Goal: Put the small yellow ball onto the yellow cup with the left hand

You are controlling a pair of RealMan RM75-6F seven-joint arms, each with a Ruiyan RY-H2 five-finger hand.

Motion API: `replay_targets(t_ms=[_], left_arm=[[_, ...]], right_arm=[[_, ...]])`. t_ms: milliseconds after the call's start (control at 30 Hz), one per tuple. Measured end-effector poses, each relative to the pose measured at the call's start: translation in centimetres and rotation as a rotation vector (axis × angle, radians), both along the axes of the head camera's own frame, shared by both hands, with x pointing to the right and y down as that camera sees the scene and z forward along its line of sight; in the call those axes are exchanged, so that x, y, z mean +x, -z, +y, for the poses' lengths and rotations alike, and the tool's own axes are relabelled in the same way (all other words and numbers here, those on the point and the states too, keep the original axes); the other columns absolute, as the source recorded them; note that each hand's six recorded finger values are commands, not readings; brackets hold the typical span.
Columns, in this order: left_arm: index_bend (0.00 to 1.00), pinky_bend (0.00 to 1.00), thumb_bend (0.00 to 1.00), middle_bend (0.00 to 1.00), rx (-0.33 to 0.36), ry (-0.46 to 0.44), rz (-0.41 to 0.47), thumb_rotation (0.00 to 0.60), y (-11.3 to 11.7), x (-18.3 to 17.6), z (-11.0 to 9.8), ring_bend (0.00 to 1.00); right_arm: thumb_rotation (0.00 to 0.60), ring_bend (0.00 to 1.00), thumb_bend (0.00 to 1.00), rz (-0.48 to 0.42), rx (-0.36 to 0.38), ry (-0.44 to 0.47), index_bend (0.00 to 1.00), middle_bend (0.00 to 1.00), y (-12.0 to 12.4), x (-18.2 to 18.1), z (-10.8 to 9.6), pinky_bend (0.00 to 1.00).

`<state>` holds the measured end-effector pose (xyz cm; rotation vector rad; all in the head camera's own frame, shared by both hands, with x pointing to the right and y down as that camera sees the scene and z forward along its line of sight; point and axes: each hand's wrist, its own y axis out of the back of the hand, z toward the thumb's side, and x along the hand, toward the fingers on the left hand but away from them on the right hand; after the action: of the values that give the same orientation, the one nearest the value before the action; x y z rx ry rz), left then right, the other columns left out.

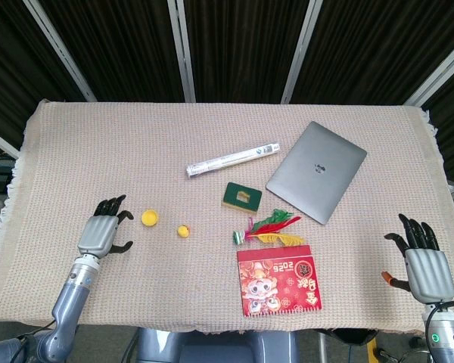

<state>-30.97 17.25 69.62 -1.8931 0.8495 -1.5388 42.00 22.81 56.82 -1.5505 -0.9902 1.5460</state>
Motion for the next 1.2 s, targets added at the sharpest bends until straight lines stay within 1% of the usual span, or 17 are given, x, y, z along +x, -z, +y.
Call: replay_targets(t_ms=[200,433,633,833,1000,1200], left_arm=[[0.34,0.0,0.24,0.0,0.0,-0.023,0.019,0.6,-0.3,1.8,0.2,0.0],[0.35,0.0,0.26,0.0,0.014,-0.034,0.05,0.6,0.3,3.2,0.4,0.0],[0.36,0.0,0.28,0.0,0.02,-0.041,0.05,0.6,0.4,3.7,0.5,0.0],[0.36,0.0,0.28,0.0,0.007,-0.043,0.037,0.6,-0.3,4.0,0.6,0.0],[0.36,0.0,0.28,0.0,0.006,-0.054,0.035,0.6,-0.7,4.8,0.4,0.0],[0.36,0.0,0.28,0.0,0.023,-0.077,0.049,0.6,-0.8,6.5,-0.4,0.0]], right_arm=[[0.6,0.0,0.0,-0.006,-0.001,-0.002,0.3,0.0,0.0,0.0,0.0,0.0],[0.6,0.0,0.0,-0.013,-0.002,0.0,0.3,0.0,0.1,-0.1,0.1,0.0],[0.6,0.0,0.0,-0.014,-0.005,-0.004,0.3,0.0,0.1,0.0,0.1,0.0],[0.6,0.0,0.0,-0.012,-0.005,-0.012,0.3,0.0,0.2,0.2,0.2,0.0],[0.6,0.0,0.0,-0.012,-0.006,-0.019,0.31,0.0,0.3,0.4,0.3,0.0],[0.6,0.0,0.0,-0.014,-0.006,-0.023,0.31,0.0,0.4,0.5,0.4,0.0]])
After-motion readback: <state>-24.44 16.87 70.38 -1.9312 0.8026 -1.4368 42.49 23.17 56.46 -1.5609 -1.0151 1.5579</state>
